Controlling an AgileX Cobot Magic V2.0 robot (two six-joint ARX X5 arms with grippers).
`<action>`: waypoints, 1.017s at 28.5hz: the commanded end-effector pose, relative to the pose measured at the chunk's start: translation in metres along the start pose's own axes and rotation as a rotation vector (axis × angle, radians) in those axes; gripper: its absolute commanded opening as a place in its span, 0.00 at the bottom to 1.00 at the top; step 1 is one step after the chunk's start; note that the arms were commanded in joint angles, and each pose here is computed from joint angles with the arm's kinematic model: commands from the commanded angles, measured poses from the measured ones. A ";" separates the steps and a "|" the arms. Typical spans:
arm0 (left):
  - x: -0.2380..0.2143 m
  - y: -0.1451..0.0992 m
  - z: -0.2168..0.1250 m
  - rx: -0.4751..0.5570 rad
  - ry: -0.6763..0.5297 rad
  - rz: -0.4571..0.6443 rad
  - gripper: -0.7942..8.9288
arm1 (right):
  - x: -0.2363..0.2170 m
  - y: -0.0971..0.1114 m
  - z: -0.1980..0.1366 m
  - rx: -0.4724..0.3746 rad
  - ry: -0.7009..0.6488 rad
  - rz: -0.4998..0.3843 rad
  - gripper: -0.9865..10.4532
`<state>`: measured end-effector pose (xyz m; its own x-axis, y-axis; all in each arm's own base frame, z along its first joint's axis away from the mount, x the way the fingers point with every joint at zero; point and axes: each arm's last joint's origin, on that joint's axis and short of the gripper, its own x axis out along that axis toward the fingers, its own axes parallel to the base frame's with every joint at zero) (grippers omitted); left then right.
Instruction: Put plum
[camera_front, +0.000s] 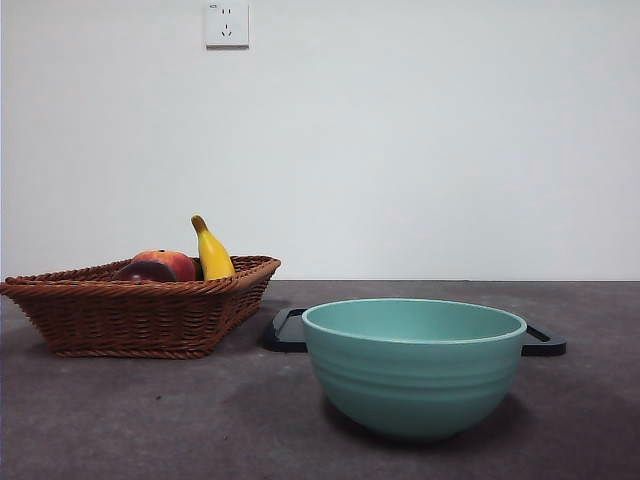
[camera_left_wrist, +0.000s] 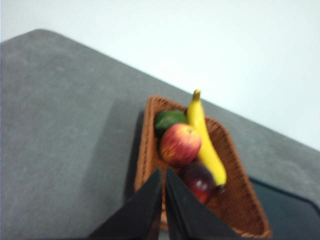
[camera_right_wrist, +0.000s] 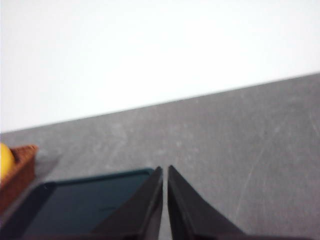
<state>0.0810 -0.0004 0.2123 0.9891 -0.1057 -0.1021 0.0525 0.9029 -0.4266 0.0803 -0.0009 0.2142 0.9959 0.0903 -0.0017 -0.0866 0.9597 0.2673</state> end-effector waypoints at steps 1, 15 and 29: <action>-0.007 -0.011 0.023 -0.006 -0.021 -0.008 0.09 | -0.007 0.007 0.022 0.012 -0.008 0.005 0.09; -0.002 -0.054 0.101 0.214 0.285 -0.188 0.09 | -0.003 0.039 0.112 -0.090 0.300 0.218 0.09; 0.008 -0.075 0.123 0.324 0.666 -0.434 0.09 | 0.031 0.056 0.124 -0.068 0.724 0.536 0.09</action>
<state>0.1021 -0.0177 0.3484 0.5921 -0.5922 -0.5466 0.4968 0.8022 -0.3310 0.1102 0.0217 0.3436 0.5688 0.6435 -0.5123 -0.5195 0.7639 0.3828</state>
